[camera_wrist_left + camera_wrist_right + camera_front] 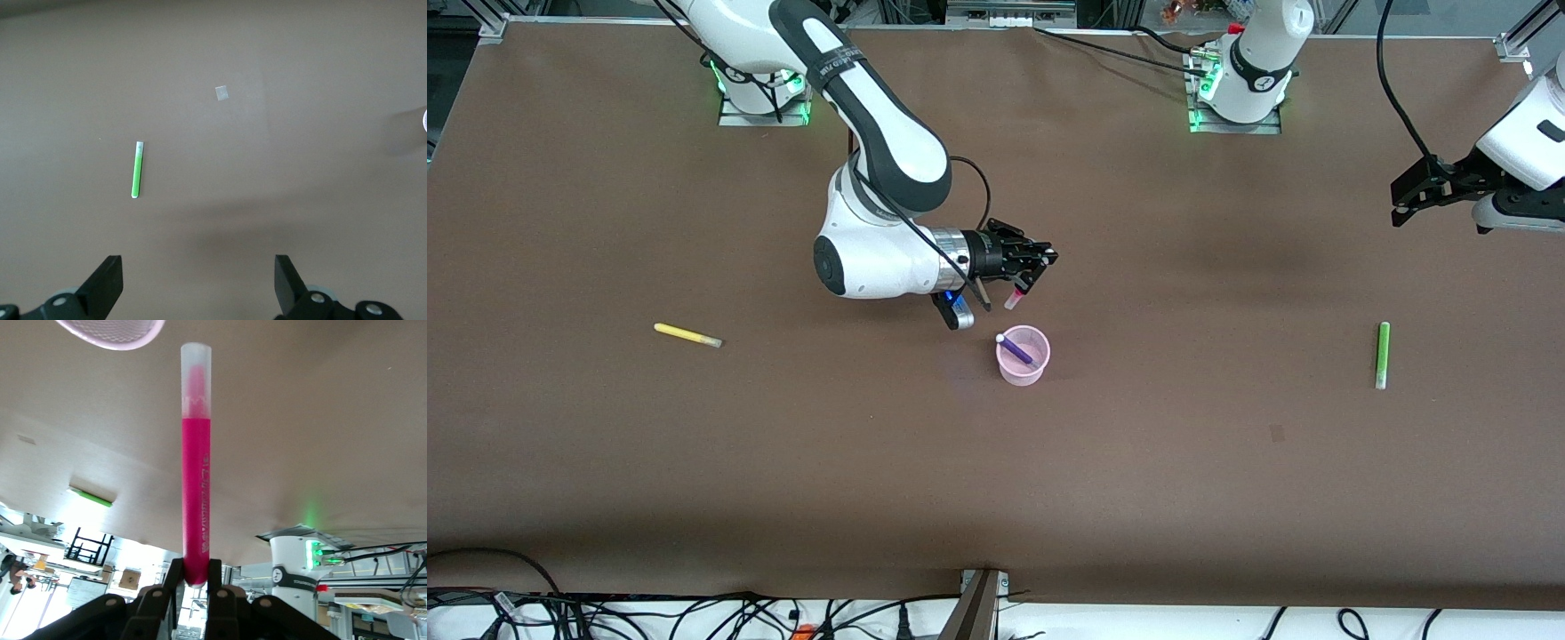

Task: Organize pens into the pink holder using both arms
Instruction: 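Carry the pink marker over the pink cup with the right gripper, then lower the pink marker into the cup and open the right gripper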

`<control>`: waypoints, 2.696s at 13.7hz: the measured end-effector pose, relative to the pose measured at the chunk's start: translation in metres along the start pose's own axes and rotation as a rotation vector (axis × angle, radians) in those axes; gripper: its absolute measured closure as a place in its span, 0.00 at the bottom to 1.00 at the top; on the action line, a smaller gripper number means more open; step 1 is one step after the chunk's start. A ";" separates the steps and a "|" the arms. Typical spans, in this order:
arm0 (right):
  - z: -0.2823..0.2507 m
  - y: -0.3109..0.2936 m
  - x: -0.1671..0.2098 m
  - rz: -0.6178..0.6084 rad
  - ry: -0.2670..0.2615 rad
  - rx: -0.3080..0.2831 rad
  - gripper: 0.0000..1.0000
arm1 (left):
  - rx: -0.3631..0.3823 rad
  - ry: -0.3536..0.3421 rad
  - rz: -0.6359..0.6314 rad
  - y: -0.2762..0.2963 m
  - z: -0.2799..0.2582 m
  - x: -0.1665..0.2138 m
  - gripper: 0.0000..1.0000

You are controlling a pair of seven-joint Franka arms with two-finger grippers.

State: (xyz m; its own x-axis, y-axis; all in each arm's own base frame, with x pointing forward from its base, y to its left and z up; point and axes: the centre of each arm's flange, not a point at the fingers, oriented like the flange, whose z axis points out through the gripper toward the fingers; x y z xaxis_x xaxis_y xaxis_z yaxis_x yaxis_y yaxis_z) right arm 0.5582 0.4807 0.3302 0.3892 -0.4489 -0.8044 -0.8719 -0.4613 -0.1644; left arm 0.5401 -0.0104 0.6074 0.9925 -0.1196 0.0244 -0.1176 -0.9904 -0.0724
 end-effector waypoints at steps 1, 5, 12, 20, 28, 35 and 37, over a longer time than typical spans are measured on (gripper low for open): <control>0.000 -0.006 0.000 0.010 -0.003 0.009 0.82 | 0.000 0.000 0.001 0.000 0.000 0.000 0.00; 0.005 -0.028 0.009 0.047 -0.061 0.071 0.82 | 0.000 0.002 0.003 0.002 -0.001 0.000 0.00; 0.020 -0.043 0.044 0.067 -0.063 0.103 0.82 | 0.000 0.003 0.003 0.002 -0.001 0.001 0.00; 0.027 -0.040 0.058 0.067 -0.058 0.097 0.82 | 0.000 0.003 0.003 0.002 -0.001 0.001 0.00; 0.029 -0.039 0.063 0.056 -0.056 0.094 0.82 | 0.000 0.003 0.003 0.002 -0.001 0.001 0.00; 0.025 -0.039 0.084 0.087 -0.057 0.105 0.82 | 0.000 0.003 0.003 0.002 -0.001 0.001 0.00; 0.025 -0.038 0.086 0.089 -0.057 0.104 0.82 | 0.000 0.003 0.003 0.002 -0.001 0.001 0.00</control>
State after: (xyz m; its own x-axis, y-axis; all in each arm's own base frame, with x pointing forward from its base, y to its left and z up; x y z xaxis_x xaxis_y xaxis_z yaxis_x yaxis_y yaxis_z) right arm 0.6177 0.4788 0.2532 0.2940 -0.4391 -0.8490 -0.9295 -0.3381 -0.1470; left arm 0.5406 -0.0123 0.6087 0.9920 -0.1229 0.0272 -0.1207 -0.9900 -0.0725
